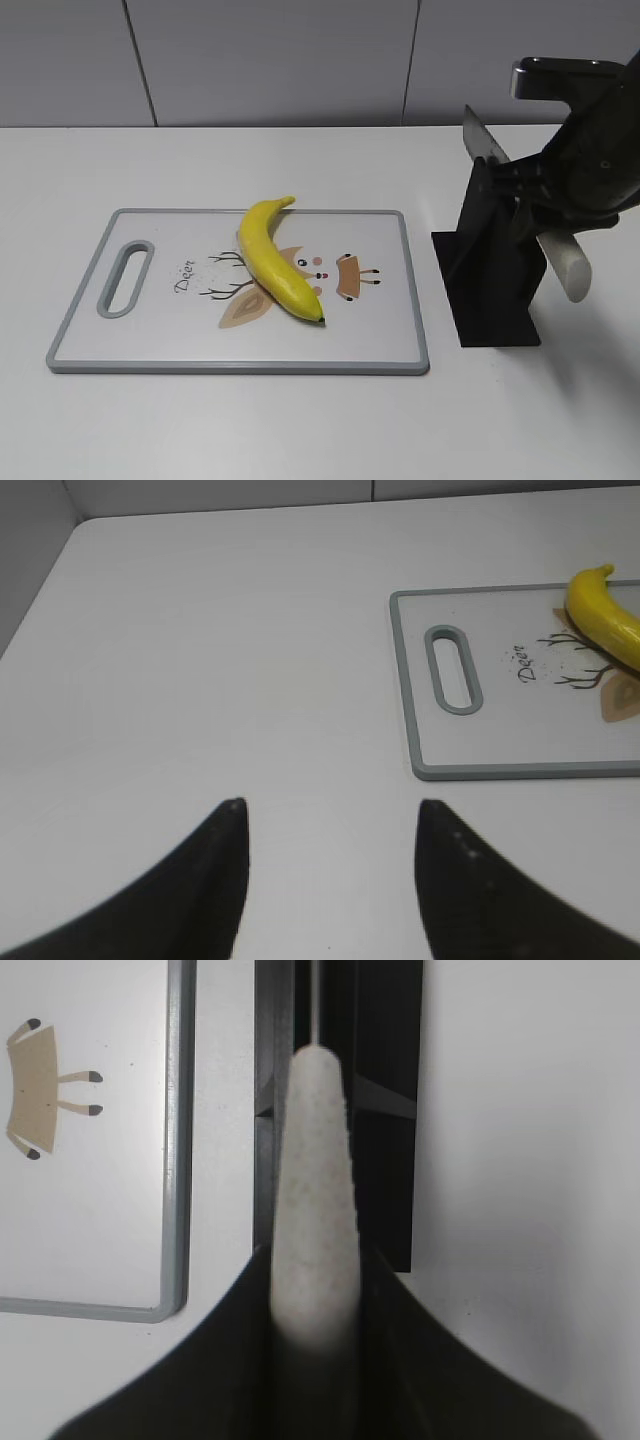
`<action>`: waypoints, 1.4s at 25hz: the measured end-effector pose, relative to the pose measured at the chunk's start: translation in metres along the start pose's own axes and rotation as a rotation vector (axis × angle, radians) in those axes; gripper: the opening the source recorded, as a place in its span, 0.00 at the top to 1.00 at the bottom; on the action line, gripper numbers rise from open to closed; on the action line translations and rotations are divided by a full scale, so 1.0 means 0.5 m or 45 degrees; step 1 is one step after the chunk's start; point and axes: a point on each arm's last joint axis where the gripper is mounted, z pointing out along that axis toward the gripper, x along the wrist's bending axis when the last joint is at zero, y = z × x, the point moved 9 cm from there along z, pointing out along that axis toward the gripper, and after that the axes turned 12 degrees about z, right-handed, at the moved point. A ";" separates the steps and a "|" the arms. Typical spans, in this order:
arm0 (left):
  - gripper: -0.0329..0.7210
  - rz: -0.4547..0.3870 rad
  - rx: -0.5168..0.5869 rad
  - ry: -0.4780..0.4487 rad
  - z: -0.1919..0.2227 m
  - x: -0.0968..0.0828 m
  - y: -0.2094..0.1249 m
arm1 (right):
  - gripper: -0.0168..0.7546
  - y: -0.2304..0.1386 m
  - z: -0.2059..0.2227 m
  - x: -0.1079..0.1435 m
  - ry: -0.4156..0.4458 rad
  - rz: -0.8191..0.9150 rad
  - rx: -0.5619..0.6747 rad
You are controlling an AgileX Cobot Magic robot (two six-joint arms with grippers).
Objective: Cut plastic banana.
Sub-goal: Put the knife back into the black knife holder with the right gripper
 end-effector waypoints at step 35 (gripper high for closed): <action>0.27 -0.001 -0.002 0.001 0.000 0.000 0.001 | 0.21 -0.160 -0.222 -0.083 0.160 -0.446 -0.156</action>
